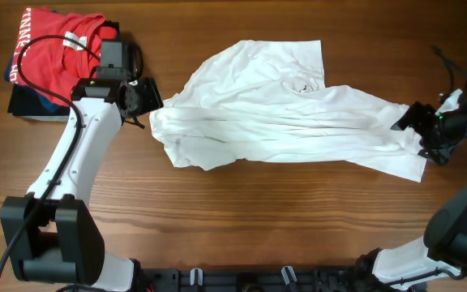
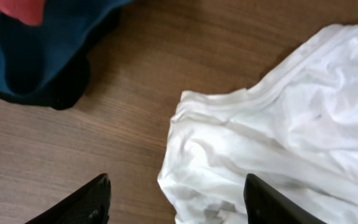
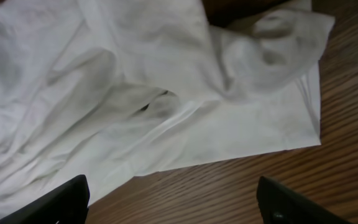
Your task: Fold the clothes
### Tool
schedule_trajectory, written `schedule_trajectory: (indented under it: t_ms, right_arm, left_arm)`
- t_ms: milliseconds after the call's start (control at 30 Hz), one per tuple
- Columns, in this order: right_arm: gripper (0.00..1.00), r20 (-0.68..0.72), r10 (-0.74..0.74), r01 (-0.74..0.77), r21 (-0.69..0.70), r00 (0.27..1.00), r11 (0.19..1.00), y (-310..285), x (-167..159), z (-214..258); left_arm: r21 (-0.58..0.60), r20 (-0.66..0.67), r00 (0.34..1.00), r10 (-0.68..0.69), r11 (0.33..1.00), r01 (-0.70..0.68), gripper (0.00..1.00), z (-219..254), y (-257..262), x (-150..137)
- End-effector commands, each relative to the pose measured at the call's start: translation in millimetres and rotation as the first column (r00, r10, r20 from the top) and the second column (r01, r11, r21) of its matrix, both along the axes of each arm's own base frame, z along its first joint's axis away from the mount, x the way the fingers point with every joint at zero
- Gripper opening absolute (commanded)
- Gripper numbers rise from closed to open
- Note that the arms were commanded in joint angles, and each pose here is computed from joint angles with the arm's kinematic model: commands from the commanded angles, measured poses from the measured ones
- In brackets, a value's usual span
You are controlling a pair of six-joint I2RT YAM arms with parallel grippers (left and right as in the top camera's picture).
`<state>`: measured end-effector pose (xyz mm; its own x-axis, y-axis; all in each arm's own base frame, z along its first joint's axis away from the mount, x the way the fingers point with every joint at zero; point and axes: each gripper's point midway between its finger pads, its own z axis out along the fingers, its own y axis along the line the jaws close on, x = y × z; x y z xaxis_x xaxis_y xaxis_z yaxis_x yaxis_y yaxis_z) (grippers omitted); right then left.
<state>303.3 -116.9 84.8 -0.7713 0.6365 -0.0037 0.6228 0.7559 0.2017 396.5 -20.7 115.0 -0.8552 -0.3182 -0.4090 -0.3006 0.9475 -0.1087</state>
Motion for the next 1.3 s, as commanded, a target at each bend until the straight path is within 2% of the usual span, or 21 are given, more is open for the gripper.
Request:
schedule_trajectory:
  t_ms: [0, 67, 267, 400, 500, 633, 667, 733, 767, 867, 1067, 1267]
  right_arm:
    - [0.86, -0.085, -0.002, -0.003, -0.057, 0.996, 0.998, 5.8, -12.7, -20.9]
    - [0.82, -0.07, -0.021, 0.017, -0.065, 0.997, 0.998, 6.9, -10.2, -30.9]
    - [0.82, 0.023, -0.139, 0.141, -0.149, 0.99, 0.979, -11.8, 6.5, -50.7]
    - [0.81, 0.083, -0.158, 0.171, -0.185, 0.984, 0.968, -21.8, 19.2, -53.3]
    - [0.76, 0.092, -0.162, 0.179, -0.22, 0.983, 0.959, -30.0, 23.8, -58.5]
    - [0.52, 0.105, -0.167, 0.188, -0.24, 0.98, 0.952, -36.4, 30.3, -65.8]
    - [0.38, 0.115, -0.166, 0.19, -0.243, 0.979, 0.951, -37.6, 32.6, -65.1]
    - [0.18, 0.135, -0.165, 0.195, -0.246, 0.977, 0.949, -39.7, 37.5, -62.7]
    - [0.13, 0.148, -0.164, 0.198, -0.249, 0.975, 0.948, -41.4, 41.4, -59.6]
    - [0.05, 0.19, -0.155, 0.202, -0.261, 0.969, 0.944, -48.8, 57.9, -38.9]
    - [0.04, 0.329, -0.145, 0.253, -0.315, 0.933, 0.915, -82.0, 95.7, 21.4]
    - [0.04, 0.396, -0.229, 0.384, -0.375, 0.889, 0.843, -138.8, 90.7, 27.1]
  left_arm:
    - [-0.034, -0.027, 1.0, -0.014, 0.999, 0.013, 0.69, -1.9, -7.2, -6.9]
    - [-0.033, -0.047, 0.999, -0.02, 0.999, 0.019, 0.69, -3.8, -7.3, -11.3]
    - [-0.031, -0.057, 0.998, -0.026, 0.999, 0.024, 0.69, -4.8, -7.2, -13.7]
    - [-0.031, -0.057, 0.998, -0.026, 0.999, 0.024, 0.7, -4.8, -7.2, -13.7]
    - [-0.031, -0.057, 0.998, -0.026, 0.999, 0.024, 0.7, -4.8, -7.2, -13.7]
    - [-0.031, -0.057, 0.998, -0.026, 0.999, 0.024, 0.71, -4.8, -7.2, -13.7]
    - [-0.031, -0.057, 0.998, -0.026, 0.999, 0.024, 0.71, -4.8, -7.2, -13.6]
    - [-0.031, -0.057, 0.998, -0.026, 0.999, 0.024, 0.71, -4.8, -7.1, -13.7]
    - [-0.031, -0.057, 0.998, -0.026, 0.999, 0.024, 0.7, -4.8, -7.2, -13.7]
    - [-0.031, -0.057, 0.998, -0.026, 0.999, 0.024, 0.7, -4.8, -7.1, -13.7]
    - [-0.03, -0.057, 0.998, -0.026, 0.999, 0.024, 0.7, -4.8, -7.1, -13.7]
    - [-0.03, -0.056, 0.998, -0.026, 0.999, 0.025, 0.7, -4.7, -7.1, -13.5]
